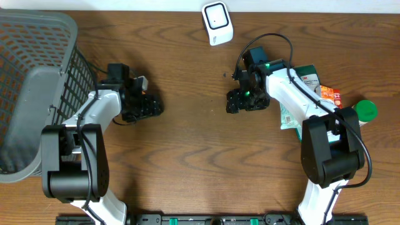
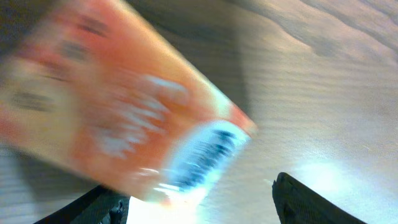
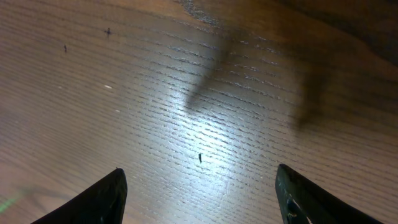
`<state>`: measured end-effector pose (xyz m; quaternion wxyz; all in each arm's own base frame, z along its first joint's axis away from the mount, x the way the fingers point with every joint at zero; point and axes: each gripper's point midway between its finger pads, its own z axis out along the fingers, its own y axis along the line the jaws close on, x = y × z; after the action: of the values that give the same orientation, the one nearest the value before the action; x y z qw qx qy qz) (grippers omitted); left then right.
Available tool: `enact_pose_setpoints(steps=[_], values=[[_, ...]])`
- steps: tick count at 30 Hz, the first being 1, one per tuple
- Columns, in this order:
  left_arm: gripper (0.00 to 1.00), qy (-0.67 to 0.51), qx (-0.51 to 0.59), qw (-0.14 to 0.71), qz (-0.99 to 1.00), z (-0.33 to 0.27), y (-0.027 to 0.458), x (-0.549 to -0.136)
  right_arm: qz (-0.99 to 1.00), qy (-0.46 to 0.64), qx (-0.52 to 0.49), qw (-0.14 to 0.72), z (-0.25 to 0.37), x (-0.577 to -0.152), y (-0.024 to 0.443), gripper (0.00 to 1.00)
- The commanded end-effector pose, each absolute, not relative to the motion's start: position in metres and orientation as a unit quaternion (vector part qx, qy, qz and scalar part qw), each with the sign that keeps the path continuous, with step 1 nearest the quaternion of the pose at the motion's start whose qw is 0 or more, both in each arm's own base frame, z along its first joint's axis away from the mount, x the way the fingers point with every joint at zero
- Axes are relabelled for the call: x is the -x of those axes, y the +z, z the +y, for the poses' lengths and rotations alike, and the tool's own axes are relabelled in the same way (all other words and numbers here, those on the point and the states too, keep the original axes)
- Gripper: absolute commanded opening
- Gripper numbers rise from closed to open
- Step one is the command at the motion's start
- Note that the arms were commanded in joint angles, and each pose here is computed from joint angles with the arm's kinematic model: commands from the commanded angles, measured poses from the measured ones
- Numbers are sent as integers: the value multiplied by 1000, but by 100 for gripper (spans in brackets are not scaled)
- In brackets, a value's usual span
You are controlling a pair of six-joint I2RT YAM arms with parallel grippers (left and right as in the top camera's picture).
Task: Scan the item barcode
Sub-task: 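Grasp the orange Kleenex tissue pack near the basket with the left gripper, then carry the tissue pack with the left gripper toward the right gripper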
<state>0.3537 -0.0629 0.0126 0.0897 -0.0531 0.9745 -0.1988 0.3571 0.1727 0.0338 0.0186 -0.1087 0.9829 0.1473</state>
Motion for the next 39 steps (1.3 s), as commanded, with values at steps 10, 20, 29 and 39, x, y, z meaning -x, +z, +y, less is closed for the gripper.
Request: enact_pose_setpoints(steps=[10,20,29,39], values=[[75,-147,110,106,977,-85,18,-360,981,149,122,34,178,-361,44,72],[75,-8,124,229,965,-32,64,-386,981,144,121,36,177,-362,44,73],[75,36,140,268,952,-17,34,-420,981,145,122,40,177,-363,43,73],[73,-130,99,133,978,-90,14,-370,981,145,122,39,177,-363,42,73]])
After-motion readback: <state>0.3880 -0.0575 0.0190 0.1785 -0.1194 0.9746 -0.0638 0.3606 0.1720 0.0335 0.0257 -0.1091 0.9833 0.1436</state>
